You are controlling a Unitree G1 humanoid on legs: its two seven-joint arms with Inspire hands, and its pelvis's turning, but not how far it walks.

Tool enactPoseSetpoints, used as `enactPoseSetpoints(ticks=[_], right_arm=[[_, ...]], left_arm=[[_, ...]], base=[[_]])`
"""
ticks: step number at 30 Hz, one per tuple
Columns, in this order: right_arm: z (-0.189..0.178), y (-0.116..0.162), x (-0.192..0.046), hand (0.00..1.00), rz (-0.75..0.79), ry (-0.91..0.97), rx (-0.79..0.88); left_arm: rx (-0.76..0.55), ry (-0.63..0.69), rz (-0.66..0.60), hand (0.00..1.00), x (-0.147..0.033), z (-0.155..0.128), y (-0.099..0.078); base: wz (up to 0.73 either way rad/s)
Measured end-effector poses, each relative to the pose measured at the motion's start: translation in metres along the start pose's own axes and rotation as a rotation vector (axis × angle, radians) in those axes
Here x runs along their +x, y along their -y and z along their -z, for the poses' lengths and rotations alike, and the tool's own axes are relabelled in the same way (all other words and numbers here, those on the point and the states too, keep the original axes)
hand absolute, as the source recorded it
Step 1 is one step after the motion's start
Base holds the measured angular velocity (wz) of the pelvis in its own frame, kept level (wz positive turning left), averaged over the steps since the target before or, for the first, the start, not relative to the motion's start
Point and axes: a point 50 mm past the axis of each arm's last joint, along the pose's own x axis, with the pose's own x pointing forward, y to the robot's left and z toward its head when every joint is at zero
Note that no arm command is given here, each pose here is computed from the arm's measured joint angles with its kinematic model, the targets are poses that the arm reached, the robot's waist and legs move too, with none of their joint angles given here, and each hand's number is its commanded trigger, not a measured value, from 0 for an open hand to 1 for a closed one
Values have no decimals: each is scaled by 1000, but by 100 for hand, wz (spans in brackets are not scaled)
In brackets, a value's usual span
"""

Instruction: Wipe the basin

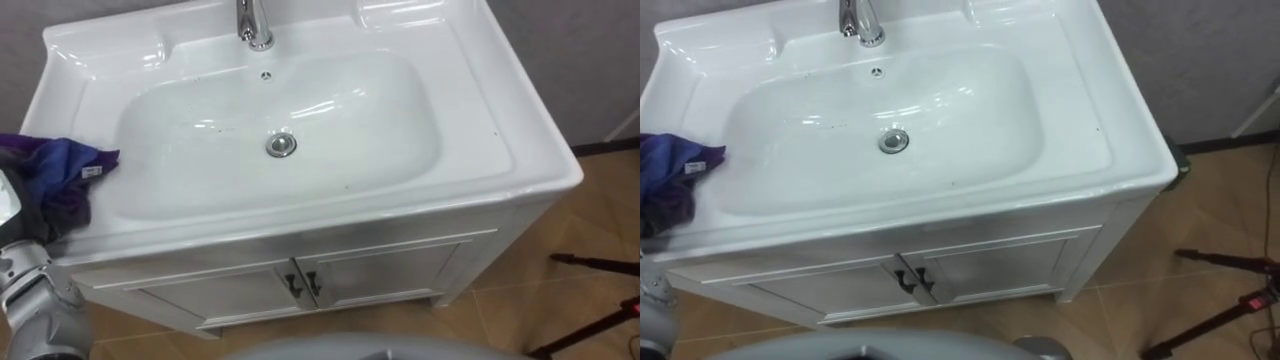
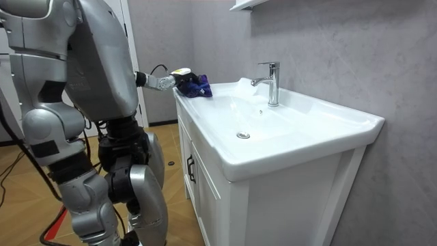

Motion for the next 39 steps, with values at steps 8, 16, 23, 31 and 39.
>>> enactPoseSetpoints(ticks=[8,16,23,31,39], right_arm=[[-4,-1,0,0,7,9,19],[-9,-1,1,0,24,29,23],[-13,-2,1,0,23,40,22],[-20,-6,1,0,9,58,28],[-31,-11,1,0,-8,84,38]], left_arm=[[-126,-53,47,0,4,-6,-2],[-286,4,82,0,7,-28,-16],[-331,97,171,0,8,-48,-27],[-263,199,243,0,12,-71,-39],[-179,225,302,0,14,-76,-40]], base=[[0],[11],[0],[4],[-1]])
